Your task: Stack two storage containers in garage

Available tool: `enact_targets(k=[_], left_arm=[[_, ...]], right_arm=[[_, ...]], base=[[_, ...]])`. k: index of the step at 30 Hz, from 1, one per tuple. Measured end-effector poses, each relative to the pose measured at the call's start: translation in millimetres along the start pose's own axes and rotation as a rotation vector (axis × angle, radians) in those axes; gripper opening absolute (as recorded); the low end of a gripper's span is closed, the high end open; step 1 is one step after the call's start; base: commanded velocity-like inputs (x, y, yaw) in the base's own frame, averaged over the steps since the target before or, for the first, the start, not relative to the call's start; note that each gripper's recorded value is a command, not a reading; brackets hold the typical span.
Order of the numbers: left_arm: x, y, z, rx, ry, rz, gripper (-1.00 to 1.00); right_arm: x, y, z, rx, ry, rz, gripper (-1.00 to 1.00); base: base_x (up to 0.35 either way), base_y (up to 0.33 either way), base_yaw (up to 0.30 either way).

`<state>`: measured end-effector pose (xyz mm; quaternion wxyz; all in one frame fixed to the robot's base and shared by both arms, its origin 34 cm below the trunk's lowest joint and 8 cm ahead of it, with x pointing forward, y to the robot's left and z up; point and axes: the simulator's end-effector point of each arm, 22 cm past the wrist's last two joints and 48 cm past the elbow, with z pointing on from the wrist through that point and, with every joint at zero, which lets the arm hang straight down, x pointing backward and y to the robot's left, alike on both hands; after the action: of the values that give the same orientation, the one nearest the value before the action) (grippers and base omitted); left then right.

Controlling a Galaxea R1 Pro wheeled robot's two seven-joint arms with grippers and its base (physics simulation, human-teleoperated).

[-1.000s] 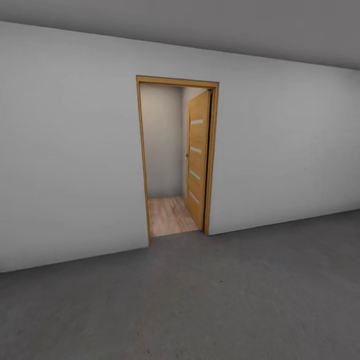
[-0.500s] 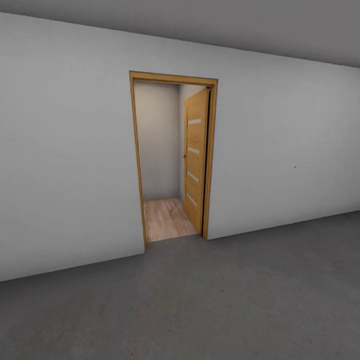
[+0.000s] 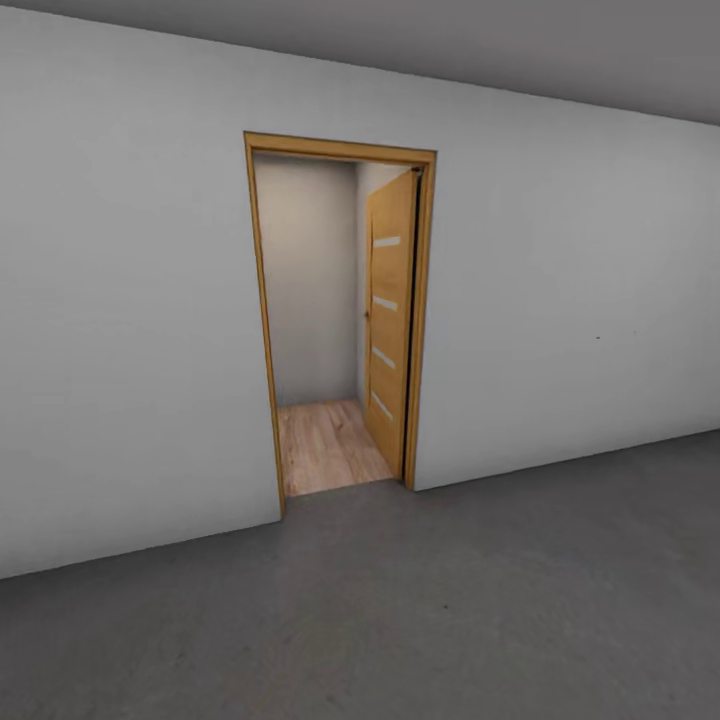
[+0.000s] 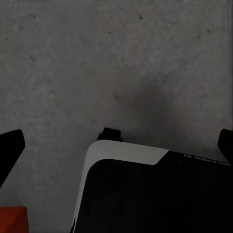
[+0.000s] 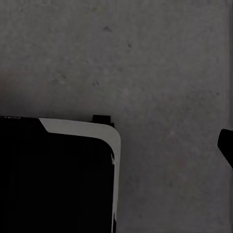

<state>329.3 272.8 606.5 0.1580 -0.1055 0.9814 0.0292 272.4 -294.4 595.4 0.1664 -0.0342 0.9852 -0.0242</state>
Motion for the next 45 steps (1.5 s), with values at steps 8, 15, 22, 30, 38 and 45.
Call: enact_targets(k=[8, 15, 22, 30, 38, 45], left_arm=[[-0.6, 2.0, 0.1, -0.003, -0.001, 0.000, 1.00], [-0.9, 3.4, 0.2, -0.004, -0.002, -0.001, 1.00], [0.1, 3.3, 0.2, -0.004, 0.003, -0.001, 1.00], [4.5, 3.6, 0.2, -0.005, 0.023, 0.001, 1.00], [7.8, 3.7, 0.1, -0.005, 0.038, 0.001, 1.00], [7.8, 3.8, 0.1, -0.005, 0.038, 0.001, 1.00]], right_arm=[[0.5, -0.2, 0.0, 0.002, 0.002, 0.010, 1.00], [0.2, -0.2, 0.0, 0.003, 0.001, 0.014, 1.00], [0.3, -1.1, 0.0, 0.003, 0.002, 0.005, 1.00], [0.2, -1.3, 0.0, 0.003, 0.002, 0.000, 1.00], [-0.7, -1.5, 0.0, 0.005, -0.002, 0.007, 1.00], [-0.6, 0.2, 0.1, 0.004, -0.001, 0.012, 1.00]], base=[[0.320, -0.122, 0.000], [0.320, -0.123, 0.000], [0.320, -0.120, 0.000], [0.320, -0.048, 0.000], [0.321, -0.003, 0.000], [0.321, 0.000, 0.000]])
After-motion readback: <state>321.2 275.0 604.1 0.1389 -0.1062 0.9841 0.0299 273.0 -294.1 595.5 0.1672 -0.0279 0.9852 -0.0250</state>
